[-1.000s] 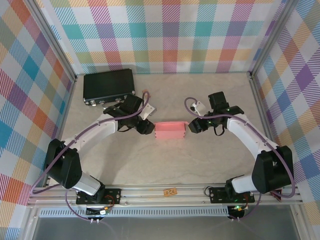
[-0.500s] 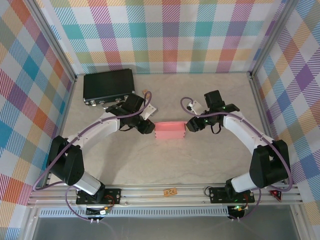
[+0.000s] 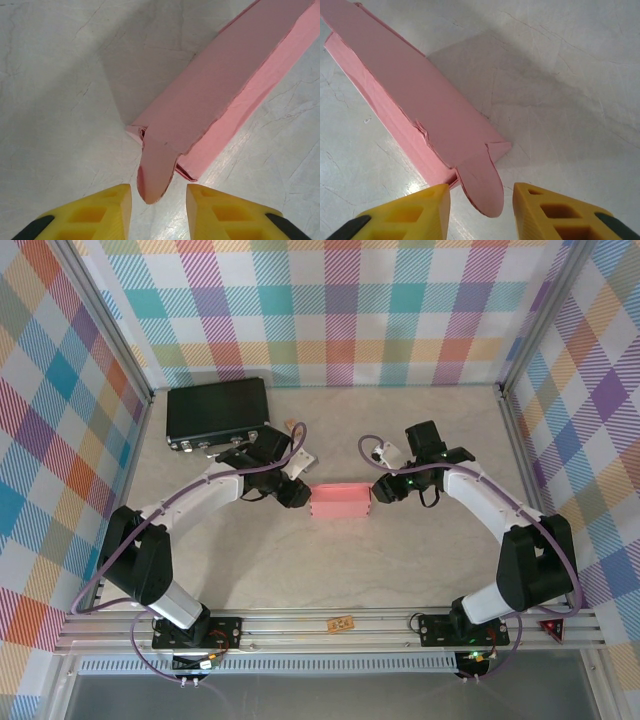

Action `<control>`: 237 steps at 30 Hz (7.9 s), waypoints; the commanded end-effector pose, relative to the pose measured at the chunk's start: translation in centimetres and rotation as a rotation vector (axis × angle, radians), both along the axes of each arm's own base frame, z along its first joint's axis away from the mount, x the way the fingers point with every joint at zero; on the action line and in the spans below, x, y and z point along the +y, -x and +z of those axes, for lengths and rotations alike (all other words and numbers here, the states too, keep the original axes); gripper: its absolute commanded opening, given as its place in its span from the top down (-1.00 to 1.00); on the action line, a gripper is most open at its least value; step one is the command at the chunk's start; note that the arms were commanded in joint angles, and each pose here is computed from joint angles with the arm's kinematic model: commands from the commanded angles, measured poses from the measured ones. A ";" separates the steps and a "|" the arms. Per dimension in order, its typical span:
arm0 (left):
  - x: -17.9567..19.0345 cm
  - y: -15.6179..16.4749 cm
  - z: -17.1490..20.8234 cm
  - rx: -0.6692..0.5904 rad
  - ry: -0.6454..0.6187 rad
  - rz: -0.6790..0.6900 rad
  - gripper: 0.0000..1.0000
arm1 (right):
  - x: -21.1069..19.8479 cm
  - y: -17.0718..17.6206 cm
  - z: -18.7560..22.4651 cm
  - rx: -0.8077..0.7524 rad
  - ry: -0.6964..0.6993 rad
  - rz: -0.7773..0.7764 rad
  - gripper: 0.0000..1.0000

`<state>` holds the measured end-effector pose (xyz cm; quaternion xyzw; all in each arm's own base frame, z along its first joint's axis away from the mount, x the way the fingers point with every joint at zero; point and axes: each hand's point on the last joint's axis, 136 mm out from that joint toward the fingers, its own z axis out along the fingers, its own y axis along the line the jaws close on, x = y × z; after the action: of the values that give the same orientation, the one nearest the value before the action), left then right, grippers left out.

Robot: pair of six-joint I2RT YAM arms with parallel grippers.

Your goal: Fold the paper box

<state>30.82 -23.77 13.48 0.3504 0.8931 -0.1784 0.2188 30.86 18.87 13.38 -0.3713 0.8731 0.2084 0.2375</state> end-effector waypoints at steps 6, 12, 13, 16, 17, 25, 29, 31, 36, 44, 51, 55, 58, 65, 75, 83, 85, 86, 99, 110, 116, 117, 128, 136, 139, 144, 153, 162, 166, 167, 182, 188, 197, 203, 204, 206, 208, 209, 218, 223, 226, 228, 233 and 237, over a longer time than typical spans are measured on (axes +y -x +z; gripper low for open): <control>-0.3 -0.4 0.6 0.005 0.017 -0.010 0.32 | 0.7 -0.7 0.6 -0.008 -0.017 0.007 0.30; -0.4 -0.4 0.6 0.012 0.022 -0.012 0.38 | 0.8 -0.6 0.7 -0.006 -0.017 0.008 0.36; -0.5 -0.4 0.6 0.013 0.027 -0.014 0.39 | 0.8 -0.6 0.6 -0.003 -0.016 0.010 0.37; -0.6 -0.4 0.6 0.015 0.028 -0.014 0.45 | 0.9 -0.6 0.6 0.000 -0.017 0.010 0.39; -0.6 -0.4 0.6 0.017 0.027 -0.015 0.47 | 0.9 -0.6 0.6 -0.001 -0.016 0.008 0.40; -0.7 -0.4 0.6 0.031 0.031 -0.017 0.61 | 1.1 -0.5 0.7 0.004 -0.016 0.014 0.50; -0.9 -0.3 0.6 0.043 0.036 -0.019 0.67 | 1.3 -0.4 0.8 0.009 -0.018 0.019 0.56; -0.9 -0.3 0.6 0.048 0.039 -0.018 0.68 | 1.4 -0.4 0.8 0.010 -0.018 0.019 0.58; -1.0 -0.2 0.6 0.054 0.044 -0.018 0.71 | 1.6 -0.2 0.7 0.017 -0.016 0.021 0.60; -1.1 -0.2 0.7 0.061 0.048 -0.015 0.74 | 1.8 -0.1 0.5 0.030 -0.007 0.019 0.60; -1.0 -0.1 0.6 0.067 0.045 -0.013 0.75 | 1.5 0.0 0.0 0.042 0.018 0.001 0.56; -1.0 -0.1 0.6 0.066 0.045 -0.013 0.75 | 1.1 0.0 -0.3 0.041 0.038 -0.011 0.50; -1.0 -0.1 0.6 0.066 0.045 -0.013 0.75 | 0.8 0.1 -0.3 0.039 0.046 -0.018 0.46; -1.0 -0.1 0.6 0.069 0.043 -0.012 0.75 | 0.4 0.5 -0.3 0.025 0.060 -0.018 0.43; -0.9 0.1 0.6 0.072 0.042 -0.014 0.75 | 0.0 0.6 -0.4 0.027 0.078 -0.025 0.49; -0.9 0.1 0.6 0.073 0.043 -0.014 0.72 | -0.1 0.8 -0.3 0.030 0.081 -0.021 0.48; -1.0 0.1 0.7 0.072 0.046 -0.015 0.71 | 0.0 0.9 -0.3 0.032 0.077 -0.018 0.52; -1.0 0.2 0.7 0.073 0.046 -0.016 0.71 | 0.1 0.9 -0.3 0.034 0.075 -0.017 0.54; -1.4 0.4 0.6 0.100 0.064 -0.026 0.78 | 0.7 1.1 0.3 0.060 0.037 -0.010 0.75; -1.8 0.5 0.4 0.127 0.075 -0.031 0.78 | 1.3 1.2 0.3 0.089 0.026 -0.003 0.76; -1.9 0.5 0.3 0.139 0.079 -0.027 0.76 | 1.5 1.1 0.3 0.099 0.028 -0.011 0.75; -1.9 0.6 0.3 0.141 0.081 -0.025 0.75 | 1.5 1.1 0.4 0.099 0.025 -0.010 0.74; -1.8 0.4 0.4 0.151 0.093 0.033 0.59 | 1.5 1.0 0.2 0.122 0.033 -0.054 0.67; -2.1 0.6 0.4 0.160 0.117 0.034 0.71 | 1.5 1.1 0.0 0.142 0.036 -0.065 0.69; -2.1 0.6 0.2 0.164 0.114 0.035 0.72 | 1.5 1.1 0.1 0.148 0.037 -0.066 0.70; -2.0 0.7 -0.1 0.174 0.106 0.034 0.74 | 1.7 1.1 0.1 0.164 0.035 -0.069 0.70; -2.1 0.8 -0.3 0.179 0.102 0.031 0.74 | 2.1 1.2 0.0 0.210 0.031 -0.077 0.67; -2.2 0.8 -0.2 0.177 0.098 0.027 0.74 | 2.1 1.2 0.2 0.217 0.038 -0.081 0.65; -2.2 0.8 -0.1 0.176 0.097 0.025 0.74 | 1.9 1.2 0.2 0.213 0.048 -0.085 0.60; -2.1 0.8 -0.1 0.175 0.097 0.027 0.74 | 1.9 1.2 0.2 0.214 0.052 -0.087 0.59; -2.1 0.7 0.1 0.162 0.093 0.030 0.69 | 1.6 1.4 0.5 0.207 0.061 -0.097 0.61; -2.0 0.8 0.0 0.166 0.091 0.030 0.69 | 1.4 1.3 0.3 0.215 0.070 -0.110 0.62; -2.0 0.8 0.0 0.168 0.092 0.029 0.69 | 1.6 1.4 0.6 0.225 0.059 -0.112 0.67; -2.1 0.9 0.0 0.169 0.098 0.027 0.69 | 1.9 1.4 0.9 0.239 0.045 -0.110 0.69; -2.1 0.9 -0.1 0.171 0.098 0.026 0.69 | 2.0 1.4 0.9 0.242 0.041 -0.108 0.69; -2.2 0.9 -0.1 0.170 0.098 0.024 0.69 | 2.1 1.5 1.0 0.247 0.035 -0.108 0.69; -2.2 1.0 -0.1 0.171 0.098 0.025 0.69 | 2.2 1.5 1.0 0.249 0.029 -0.105 0.69; -2.2 0.9 -0.1 0.171 0.098 0.024 0.69 | 2.2 1.4 1.1 0.250 0.029 -0.107 0.69; -2.4 1.1 -0.3 0.177 0.100 0.025 0.69 | 2.5 1.6 0.4 0.295 0.026 -0.119 0.66; -2.2 1.1 -0.3 0.170 0.095 0.036 0.70 | 2.6 1.5 0.5 0.298 0.019 -0.131 0.63; -2.1 1.1 -0.3 0.167 0.098 0.047 0.70 | 2.6 1.5 0.5 0.304 0.015 -0.140 0.63; -2.1 1.2 -0.3 0.166 0.104 0.053 0.70 | 2.7 1.5 0.5 0.307 0.010 -0.142 0.64; -2.1 1.2 -0.3 0.159 0.110 0.061 0.72 | 2.8 1.5 0.4 0.330 -0.002 -0.165 0.67; -2.1 1.2 -0.2 0.159 0.111 0.060 0.72 | 2.9 1.5 0.6 0.328 -0.003 -0.164 0.68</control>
<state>30.33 -25.63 12.80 0.2946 0.9098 -0.2386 0.1689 29.34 20.48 13.12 -0.2583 0.9336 0.2220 0.1117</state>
